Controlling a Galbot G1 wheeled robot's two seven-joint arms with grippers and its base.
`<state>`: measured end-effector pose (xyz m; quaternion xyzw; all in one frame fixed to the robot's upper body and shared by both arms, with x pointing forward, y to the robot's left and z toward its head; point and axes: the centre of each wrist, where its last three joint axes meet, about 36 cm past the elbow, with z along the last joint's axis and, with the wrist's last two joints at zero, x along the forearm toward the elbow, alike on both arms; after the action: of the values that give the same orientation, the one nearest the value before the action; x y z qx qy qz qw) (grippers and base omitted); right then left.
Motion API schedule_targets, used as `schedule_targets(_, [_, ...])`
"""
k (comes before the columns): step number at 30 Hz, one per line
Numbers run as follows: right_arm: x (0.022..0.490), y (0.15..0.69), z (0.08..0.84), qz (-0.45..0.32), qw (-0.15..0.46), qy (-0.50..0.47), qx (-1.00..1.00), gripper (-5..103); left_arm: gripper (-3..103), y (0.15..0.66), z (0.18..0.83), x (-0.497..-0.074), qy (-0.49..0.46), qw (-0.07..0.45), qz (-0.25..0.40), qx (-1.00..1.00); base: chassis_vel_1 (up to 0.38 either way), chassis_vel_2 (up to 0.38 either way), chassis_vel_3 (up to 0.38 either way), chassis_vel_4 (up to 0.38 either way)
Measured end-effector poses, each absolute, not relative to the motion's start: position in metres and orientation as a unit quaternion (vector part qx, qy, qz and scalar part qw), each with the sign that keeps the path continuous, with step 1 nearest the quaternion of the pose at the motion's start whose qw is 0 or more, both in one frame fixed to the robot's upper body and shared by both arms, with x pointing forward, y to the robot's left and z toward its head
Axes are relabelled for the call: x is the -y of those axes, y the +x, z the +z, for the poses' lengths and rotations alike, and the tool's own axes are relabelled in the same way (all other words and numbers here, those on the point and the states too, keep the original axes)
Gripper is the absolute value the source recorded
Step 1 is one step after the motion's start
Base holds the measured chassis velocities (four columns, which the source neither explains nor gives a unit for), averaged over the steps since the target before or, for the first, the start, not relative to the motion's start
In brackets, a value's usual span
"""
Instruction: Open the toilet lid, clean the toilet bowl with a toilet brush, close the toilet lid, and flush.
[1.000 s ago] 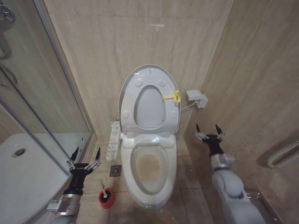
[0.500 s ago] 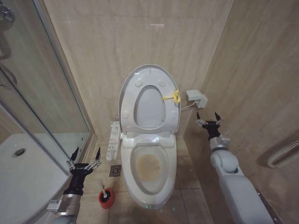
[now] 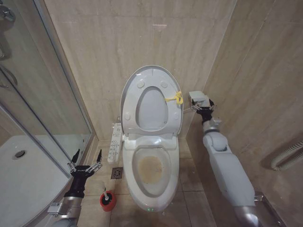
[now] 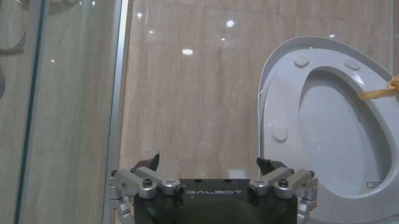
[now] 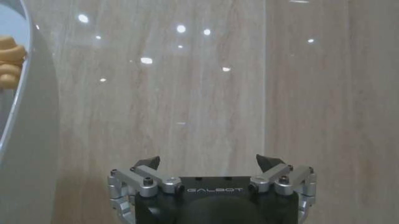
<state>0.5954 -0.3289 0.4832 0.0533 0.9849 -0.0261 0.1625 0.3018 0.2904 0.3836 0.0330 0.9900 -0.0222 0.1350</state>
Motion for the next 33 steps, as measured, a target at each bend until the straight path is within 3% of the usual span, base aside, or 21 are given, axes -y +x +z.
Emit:
schedule_targets(18, [0.279,0.629,0.476,-0.004,0.145,0.030,-0.989,100,100,0.302,0.384,-0.290,0.033,0.135,-0.022,-0.990,0.000,0.000,0.000,0.000])
schedule_targets(25, [0.265,0.612,0.475,-0.004,0.146,0.011,-0.989,100,100,0.302,0.384,-0.290,0.033,0.135,-0.022,-0.990,0.000,0.000,0.000,0.000])
schedule_targets(33, [0.283,0.570,0.459,-0.022,0.148,0.006,-0.989,100,100,0.302,0.384,-0.290,0.033,0.135,-0.022,-0.990,0.000,0.000,0.000,0.000])
